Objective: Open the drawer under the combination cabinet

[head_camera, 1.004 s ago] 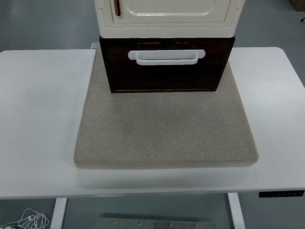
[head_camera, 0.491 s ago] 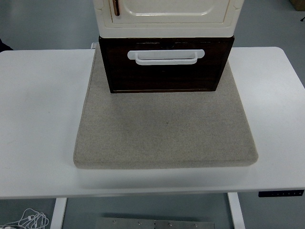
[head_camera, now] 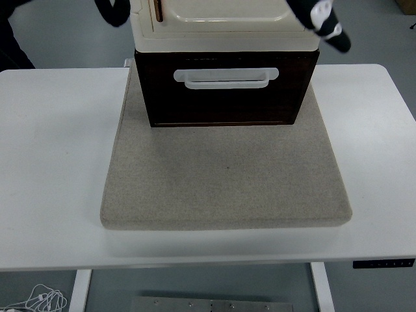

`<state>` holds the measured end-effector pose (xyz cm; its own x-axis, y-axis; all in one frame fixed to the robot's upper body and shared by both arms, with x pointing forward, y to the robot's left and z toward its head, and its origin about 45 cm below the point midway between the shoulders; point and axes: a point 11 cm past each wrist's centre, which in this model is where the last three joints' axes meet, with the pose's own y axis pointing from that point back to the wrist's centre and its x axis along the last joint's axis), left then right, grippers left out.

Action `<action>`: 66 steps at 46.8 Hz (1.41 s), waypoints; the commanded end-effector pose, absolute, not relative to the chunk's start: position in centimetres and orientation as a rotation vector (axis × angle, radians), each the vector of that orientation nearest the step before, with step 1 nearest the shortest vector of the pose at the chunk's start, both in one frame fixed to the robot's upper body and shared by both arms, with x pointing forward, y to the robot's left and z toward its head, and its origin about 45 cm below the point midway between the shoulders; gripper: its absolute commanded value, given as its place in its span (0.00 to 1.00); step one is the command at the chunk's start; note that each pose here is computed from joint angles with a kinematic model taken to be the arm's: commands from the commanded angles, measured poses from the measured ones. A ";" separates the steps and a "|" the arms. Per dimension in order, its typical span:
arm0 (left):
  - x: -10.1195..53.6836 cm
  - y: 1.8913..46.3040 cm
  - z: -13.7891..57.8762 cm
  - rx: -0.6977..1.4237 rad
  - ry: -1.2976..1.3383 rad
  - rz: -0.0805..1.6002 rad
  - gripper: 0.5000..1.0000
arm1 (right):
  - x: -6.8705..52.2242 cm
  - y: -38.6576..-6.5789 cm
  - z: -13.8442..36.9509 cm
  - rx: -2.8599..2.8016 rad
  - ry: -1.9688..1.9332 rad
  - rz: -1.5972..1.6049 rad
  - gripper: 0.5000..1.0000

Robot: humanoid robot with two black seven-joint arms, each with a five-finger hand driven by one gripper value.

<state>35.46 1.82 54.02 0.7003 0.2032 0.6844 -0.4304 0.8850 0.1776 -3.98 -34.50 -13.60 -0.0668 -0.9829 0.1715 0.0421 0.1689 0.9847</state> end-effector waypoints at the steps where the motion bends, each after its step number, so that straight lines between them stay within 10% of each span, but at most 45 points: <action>1: 35.6 1.4 52.5 0.435 -0.720 0.357 1.00 | -4.0 -34.5 -13.6 1.022 -1.309 -1.149 0.85; 66: 41.6 7.0 42.1 0.985 -0.551 0.505 1.00 | -4.0 -34.5 -13.6 1.022 -1.309 -1.149 0.85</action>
